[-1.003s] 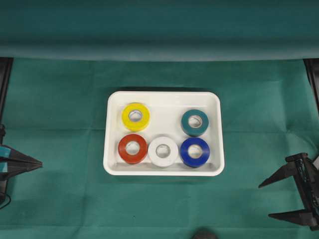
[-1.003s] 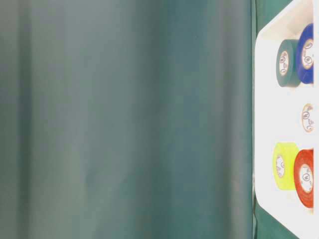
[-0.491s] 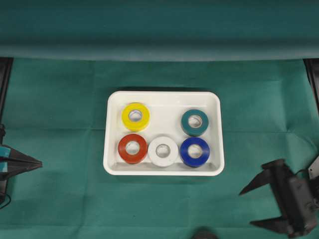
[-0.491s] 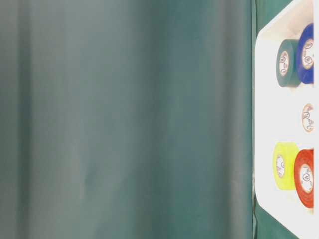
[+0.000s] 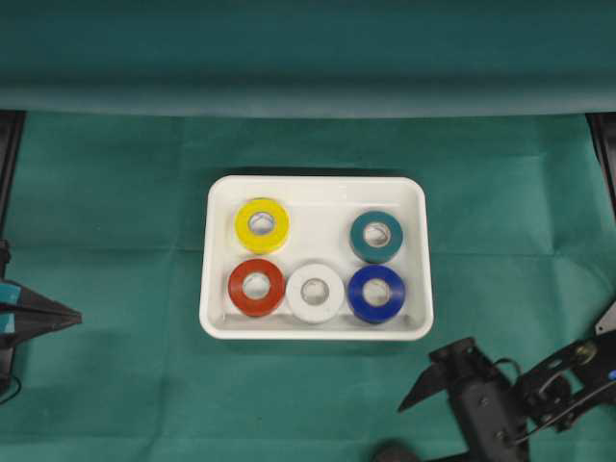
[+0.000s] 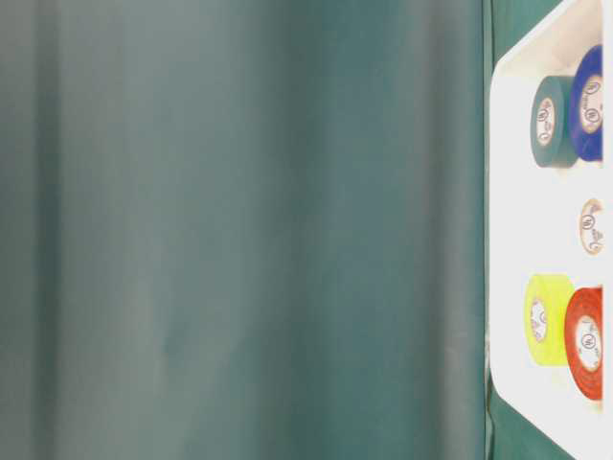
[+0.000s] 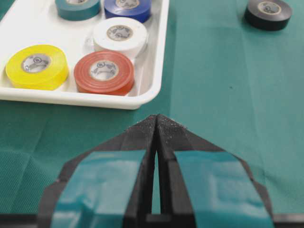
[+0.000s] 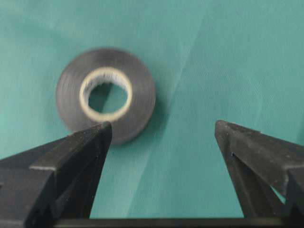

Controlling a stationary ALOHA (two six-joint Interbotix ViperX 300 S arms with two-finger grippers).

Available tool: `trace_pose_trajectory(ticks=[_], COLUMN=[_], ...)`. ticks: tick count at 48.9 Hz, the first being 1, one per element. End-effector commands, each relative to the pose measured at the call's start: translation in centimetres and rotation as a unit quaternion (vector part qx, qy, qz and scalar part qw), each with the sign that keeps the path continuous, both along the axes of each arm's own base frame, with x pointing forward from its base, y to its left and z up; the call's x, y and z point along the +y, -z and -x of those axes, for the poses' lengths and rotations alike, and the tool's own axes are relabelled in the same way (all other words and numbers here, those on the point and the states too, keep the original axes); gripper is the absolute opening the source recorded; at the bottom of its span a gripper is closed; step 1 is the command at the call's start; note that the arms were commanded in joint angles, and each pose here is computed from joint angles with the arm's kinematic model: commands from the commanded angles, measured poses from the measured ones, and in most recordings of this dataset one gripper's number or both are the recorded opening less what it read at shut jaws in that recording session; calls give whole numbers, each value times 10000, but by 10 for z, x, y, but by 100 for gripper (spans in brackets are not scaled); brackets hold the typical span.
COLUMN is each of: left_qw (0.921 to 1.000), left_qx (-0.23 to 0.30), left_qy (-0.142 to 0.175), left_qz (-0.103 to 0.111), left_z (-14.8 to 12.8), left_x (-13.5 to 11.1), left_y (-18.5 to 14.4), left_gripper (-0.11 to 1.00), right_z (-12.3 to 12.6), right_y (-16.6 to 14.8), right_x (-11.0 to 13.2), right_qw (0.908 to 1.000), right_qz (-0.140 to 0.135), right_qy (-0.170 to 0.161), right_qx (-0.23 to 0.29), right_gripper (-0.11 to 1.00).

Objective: Put the tape into the white case with the right arm.
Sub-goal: 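Move the right gripper down over the black tape roll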

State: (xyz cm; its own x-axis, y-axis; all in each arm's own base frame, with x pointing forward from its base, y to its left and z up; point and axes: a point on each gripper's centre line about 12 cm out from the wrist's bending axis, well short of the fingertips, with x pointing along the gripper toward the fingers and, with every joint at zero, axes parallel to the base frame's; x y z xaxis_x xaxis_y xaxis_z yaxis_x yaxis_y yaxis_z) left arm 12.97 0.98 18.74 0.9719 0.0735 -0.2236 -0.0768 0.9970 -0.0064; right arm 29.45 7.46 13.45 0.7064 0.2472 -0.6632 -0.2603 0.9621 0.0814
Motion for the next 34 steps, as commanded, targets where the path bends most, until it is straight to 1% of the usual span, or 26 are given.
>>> trace_pose_trajectory(ticks=[1, 12, 24, 34], left_qw=[10000, 10000, 10000, 10000], left_qx=[-38, -38, -38, -46], left_qy=[-23, -23, -23, -23], left_qz=[-3, -3, -3, -4], left_z=[-2, -2, -2, -2], left_x=[1, 1, 1, 1], left_y=[-4, -4, -4, -4], left_gripper=[0, 0, 0, 0], right_z=[-16, -37, -39, -41], right_y=[-6, 5, 8, 22], right_x=[5, 10, 11, 13], right_qw=[9999, 10000, 10000, 9997], right_qz=[-41, -19, -23, 18], right_qy=[-40, -42, -48, -54], right_qx=[-121, 9, 36, 229], right_gripper=[63, 63, 63, 63])
